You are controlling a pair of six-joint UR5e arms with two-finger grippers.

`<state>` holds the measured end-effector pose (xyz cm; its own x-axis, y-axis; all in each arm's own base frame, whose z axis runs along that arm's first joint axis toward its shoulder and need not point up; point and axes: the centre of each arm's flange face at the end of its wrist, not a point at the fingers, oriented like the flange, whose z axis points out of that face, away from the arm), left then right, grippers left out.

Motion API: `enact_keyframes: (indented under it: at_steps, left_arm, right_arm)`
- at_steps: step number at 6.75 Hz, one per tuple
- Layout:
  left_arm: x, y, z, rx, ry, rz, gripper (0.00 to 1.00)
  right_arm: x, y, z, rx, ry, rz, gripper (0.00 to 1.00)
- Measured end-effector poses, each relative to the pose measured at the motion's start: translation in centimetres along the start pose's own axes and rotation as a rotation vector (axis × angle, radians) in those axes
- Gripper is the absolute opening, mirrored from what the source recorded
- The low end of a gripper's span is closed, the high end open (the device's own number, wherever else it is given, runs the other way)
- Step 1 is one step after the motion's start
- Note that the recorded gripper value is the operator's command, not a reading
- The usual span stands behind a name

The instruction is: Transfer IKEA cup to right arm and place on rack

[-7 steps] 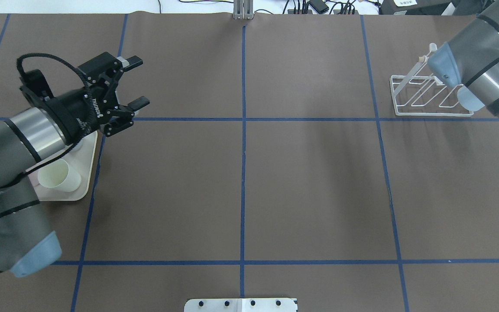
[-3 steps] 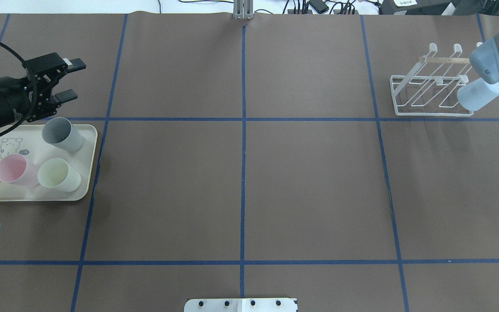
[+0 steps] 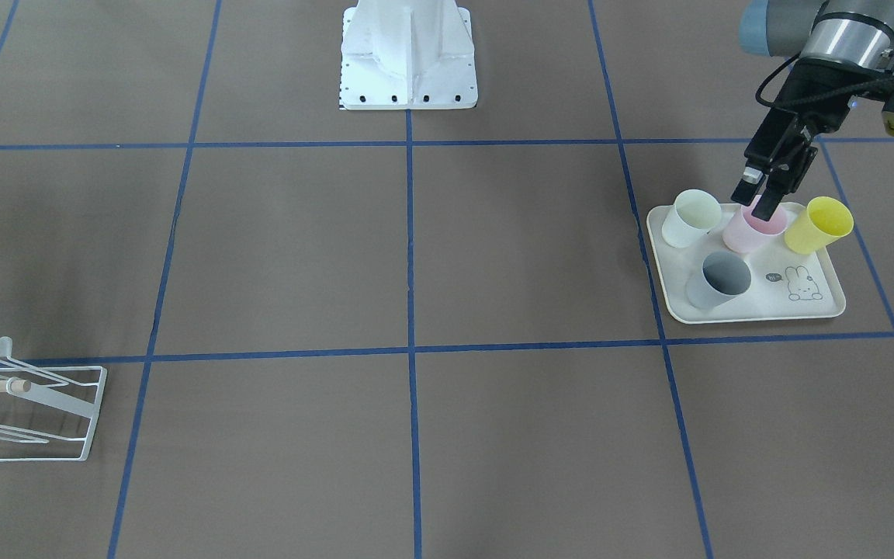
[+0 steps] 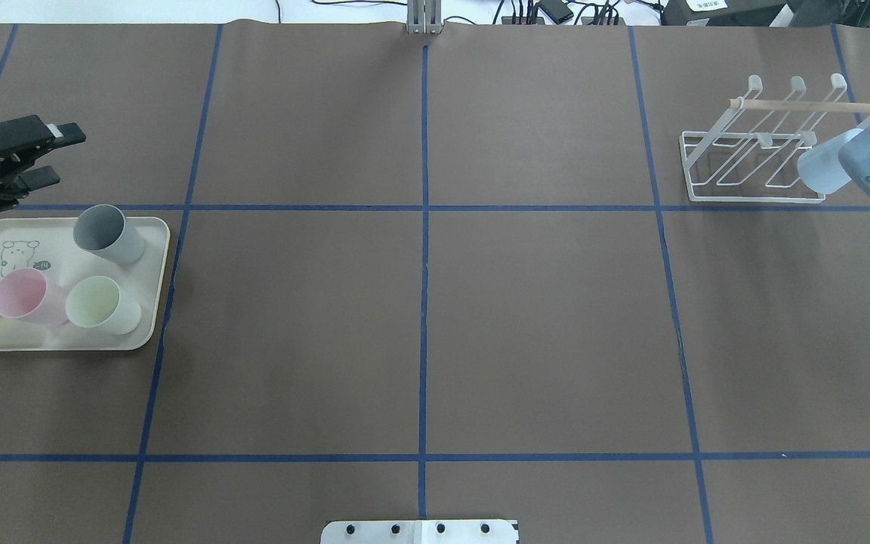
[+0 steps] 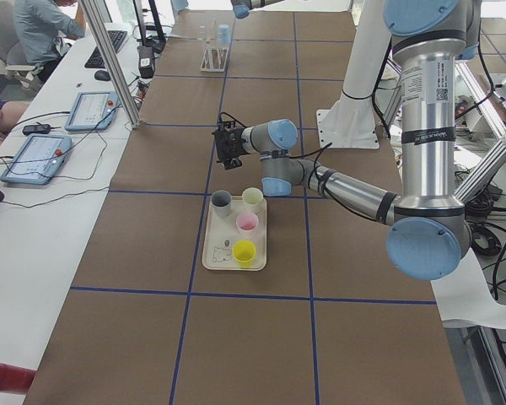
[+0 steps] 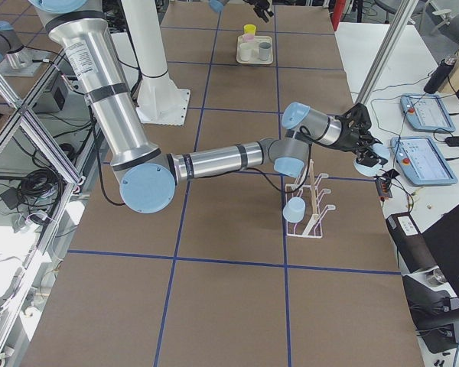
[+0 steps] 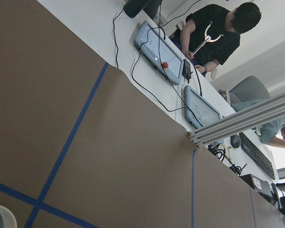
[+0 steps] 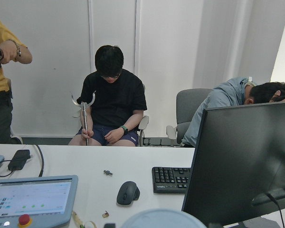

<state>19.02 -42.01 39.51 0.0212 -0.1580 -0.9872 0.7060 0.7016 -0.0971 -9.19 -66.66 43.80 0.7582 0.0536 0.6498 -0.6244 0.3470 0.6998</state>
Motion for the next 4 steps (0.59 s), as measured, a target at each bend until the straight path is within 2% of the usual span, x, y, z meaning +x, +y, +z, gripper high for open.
enact_keyframes:
  at_steps: [2, 4]
  left_arm:
    - [-0.7, -0.1, -0.1, 0.002, -0.015, 0.006, 1.00]
    - [-0.8, -0.1, 0.0, 0.001, -0.018, 0.004, 1.00]
  right_arm:
    - [1.1, 5.6, -1.7, 0.046, 0.009, -0.021, 0.00]
    - [1.8, 8.8, -2.2, 0.040, 0.023, -0.040, 0.00]
